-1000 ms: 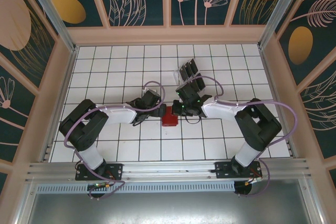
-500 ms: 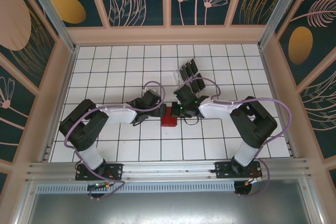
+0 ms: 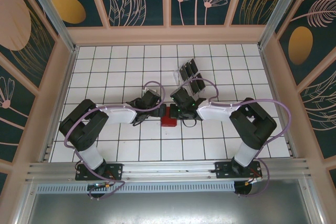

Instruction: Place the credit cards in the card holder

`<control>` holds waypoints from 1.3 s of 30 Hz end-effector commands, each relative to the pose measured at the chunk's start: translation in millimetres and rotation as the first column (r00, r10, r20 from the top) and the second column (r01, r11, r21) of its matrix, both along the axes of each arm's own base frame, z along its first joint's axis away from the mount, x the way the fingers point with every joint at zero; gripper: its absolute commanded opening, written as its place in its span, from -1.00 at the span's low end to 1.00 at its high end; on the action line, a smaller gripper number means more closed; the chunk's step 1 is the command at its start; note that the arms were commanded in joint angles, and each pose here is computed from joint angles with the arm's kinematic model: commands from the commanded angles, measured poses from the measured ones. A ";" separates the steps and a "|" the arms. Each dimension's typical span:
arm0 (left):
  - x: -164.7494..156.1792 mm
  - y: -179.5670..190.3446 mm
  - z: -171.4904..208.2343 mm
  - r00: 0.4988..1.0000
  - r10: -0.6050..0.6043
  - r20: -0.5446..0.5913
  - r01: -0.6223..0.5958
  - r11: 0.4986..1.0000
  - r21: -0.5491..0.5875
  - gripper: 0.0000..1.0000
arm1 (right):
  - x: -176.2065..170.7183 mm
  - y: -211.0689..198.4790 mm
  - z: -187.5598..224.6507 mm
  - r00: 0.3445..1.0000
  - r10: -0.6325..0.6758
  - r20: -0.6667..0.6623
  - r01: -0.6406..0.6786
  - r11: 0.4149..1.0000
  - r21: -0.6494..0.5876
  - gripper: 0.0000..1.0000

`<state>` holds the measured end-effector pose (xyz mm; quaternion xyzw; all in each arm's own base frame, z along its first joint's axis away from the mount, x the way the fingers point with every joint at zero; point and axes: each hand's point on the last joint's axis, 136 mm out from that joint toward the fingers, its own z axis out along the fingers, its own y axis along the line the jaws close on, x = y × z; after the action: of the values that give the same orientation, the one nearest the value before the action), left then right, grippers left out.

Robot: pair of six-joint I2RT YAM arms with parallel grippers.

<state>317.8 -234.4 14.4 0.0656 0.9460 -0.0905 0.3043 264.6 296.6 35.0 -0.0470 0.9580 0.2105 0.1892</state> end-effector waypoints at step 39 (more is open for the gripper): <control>-29.9 5.9 -40.5 0.987 -0.051 -0.155 0.058 0.997 0.041 0.97 | -2.2 8.4 4.8 0.988 0.127 0.092 -0.099 0.959 -0.266 -0.31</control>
<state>318.2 -234.9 14.7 0.0680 0.9456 -0.0906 0.3051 261.2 299.1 37.1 -0.1249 0.9638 0.1006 0.2131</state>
